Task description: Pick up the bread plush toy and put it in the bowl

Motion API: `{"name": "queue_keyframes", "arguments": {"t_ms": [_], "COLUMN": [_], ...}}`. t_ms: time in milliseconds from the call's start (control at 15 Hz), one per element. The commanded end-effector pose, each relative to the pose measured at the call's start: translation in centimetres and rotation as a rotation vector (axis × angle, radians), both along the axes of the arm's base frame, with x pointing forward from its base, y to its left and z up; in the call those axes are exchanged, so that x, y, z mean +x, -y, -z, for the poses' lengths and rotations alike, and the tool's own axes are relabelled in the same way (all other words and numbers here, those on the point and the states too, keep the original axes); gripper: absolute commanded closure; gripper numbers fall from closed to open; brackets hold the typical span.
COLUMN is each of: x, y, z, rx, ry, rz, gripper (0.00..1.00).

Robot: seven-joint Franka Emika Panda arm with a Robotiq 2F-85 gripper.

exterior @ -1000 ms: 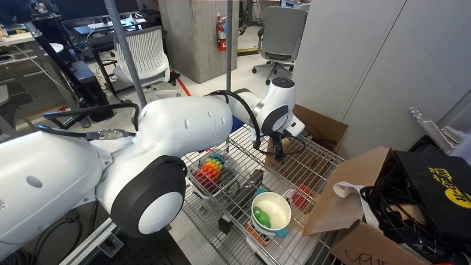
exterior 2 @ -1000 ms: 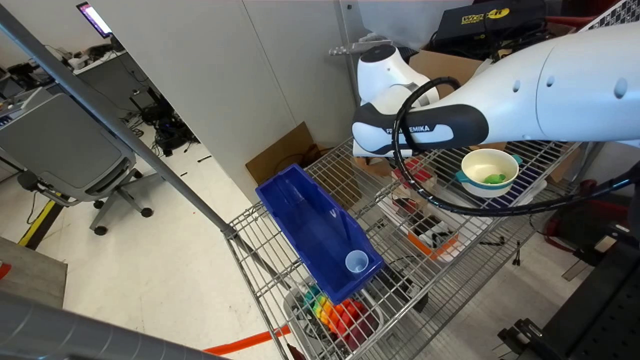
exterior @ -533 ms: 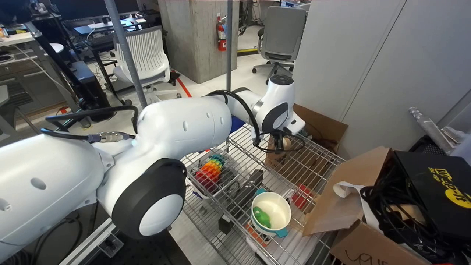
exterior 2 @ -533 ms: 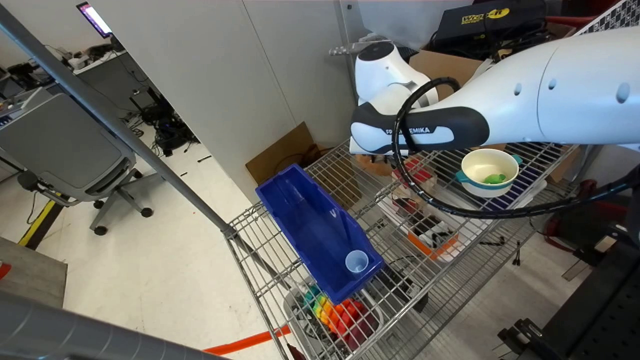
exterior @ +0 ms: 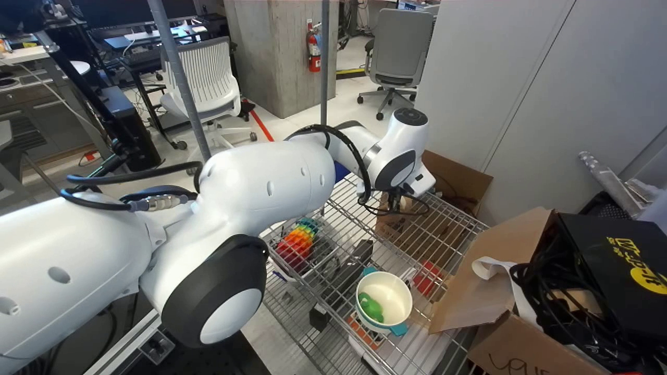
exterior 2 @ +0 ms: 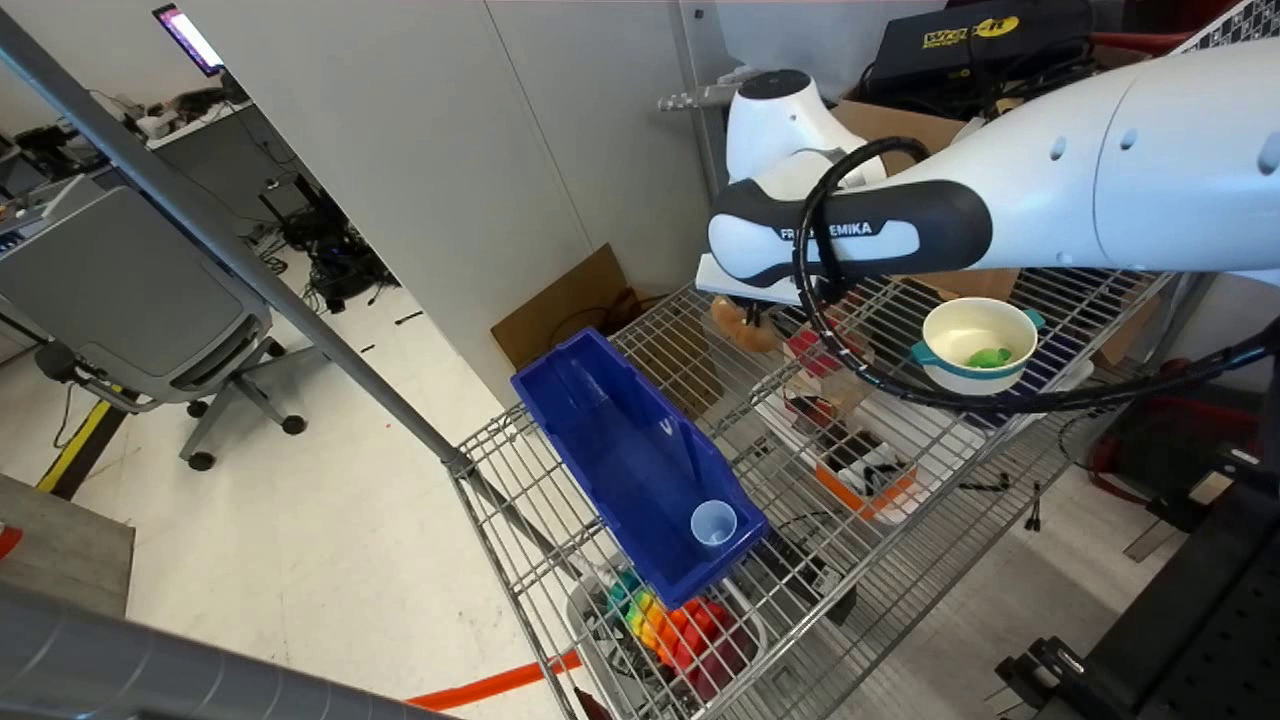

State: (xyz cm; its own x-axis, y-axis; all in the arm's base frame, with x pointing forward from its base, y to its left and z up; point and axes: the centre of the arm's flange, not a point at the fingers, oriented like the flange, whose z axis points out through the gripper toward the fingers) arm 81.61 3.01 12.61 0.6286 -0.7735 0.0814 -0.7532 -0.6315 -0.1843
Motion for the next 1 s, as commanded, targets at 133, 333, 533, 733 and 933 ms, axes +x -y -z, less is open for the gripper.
{"name": "queue_keyframes", "arguments": {"t_ms": [133, 333, 533, 733, 933], "x": [3.9, 2.2, 0.3, -0.2, -1.5], "y": [-4.9, -7.5, -6.9, -3.3, -1.5], "z": [-5.9, -10.4, -9.5, -8.0, -6.2], "rx": [0.117, 0.077, 0.055, -0.007, 0.033], "ry": [0.055, 0.067, -0.097, -0.153, -0.324], "rz": [-0.195, -0.229, -0.127, 0.019, 0.087], "gripper": [0.98, 0.98, 0.98, 0.98, 0.98]}}
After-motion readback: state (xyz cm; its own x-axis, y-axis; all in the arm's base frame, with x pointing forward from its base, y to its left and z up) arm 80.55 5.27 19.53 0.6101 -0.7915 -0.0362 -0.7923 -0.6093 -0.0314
